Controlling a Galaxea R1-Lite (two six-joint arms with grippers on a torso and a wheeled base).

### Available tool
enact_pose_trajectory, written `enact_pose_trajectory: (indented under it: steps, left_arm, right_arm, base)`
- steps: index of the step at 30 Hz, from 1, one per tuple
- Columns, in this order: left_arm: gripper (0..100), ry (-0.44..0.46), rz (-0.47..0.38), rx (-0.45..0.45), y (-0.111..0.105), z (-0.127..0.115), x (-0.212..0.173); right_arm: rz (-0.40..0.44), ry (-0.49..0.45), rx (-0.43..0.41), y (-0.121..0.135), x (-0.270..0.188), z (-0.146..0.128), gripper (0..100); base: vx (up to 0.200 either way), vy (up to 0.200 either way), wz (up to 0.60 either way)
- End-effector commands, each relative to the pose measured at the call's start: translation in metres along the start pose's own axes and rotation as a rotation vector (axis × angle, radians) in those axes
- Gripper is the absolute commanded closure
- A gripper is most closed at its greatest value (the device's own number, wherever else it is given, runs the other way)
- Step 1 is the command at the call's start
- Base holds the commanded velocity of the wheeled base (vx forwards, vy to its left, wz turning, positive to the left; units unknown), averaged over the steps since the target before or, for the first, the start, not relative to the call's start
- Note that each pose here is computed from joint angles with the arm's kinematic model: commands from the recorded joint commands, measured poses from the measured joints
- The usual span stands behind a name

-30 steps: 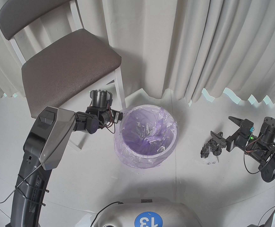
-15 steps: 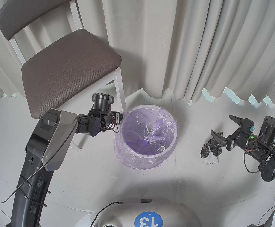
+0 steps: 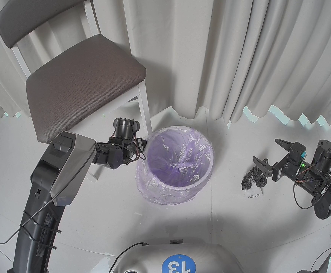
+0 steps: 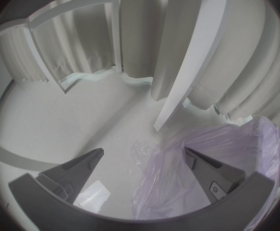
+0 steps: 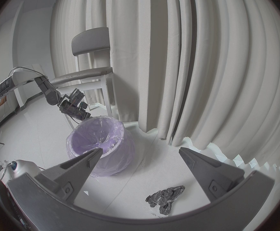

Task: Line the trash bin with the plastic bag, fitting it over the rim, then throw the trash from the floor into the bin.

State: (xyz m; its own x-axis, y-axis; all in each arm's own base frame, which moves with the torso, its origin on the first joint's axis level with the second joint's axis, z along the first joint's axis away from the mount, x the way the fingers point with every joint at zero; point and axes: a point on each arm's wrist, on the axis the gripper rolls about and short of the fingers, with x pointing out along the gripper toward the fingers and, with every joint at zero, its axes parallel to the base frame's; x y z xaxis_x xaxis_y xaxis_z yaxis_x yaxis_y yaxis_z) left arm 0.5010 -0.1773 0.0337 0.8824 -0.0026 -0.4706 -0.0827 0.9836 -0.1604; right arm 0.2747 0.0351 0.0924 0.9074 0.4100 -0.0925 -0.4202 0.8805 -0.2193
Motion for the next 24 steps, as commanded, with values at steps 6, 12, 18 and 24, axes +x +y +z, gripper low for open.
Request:
enact_pose_trajectory:
  steps: [6, 12, 18, 24]
  left_arm:
    - [0, -0.092, -0.027, -0.042, -0.002, 0.034, -0.034]
    - [0, -0.129, -0.043, -0.053, -0.003, 0.043, -0.047]
    - [0, -0.114, -0.048, -0.044, -0.002, 0.041, -0.057]
    - [0, -0.016, -0.025, 0.019, 0.003, 0.005, -0.041]
  right_arm:
    - [0.034, 0.008, 0.014, 0.007, 0.006, 0.003, 0]
    - [0.006, 0.006, 0.024, 0.009, 0.006, 0.004, 0]
    - [0.006, 0.011, 0.025, 0.009, 0.005, 0.004, 0]
    - [0.004, 0.002, 0.021, 0.009, 0.004, 0.004, 0]
  base:
    - [0.0, 0.0, 0.0]
    - [0.0, 0.0, 0.0]
    - [0.0, 0.0, 0.0]
    - [0.0, 0.0, 0.0]
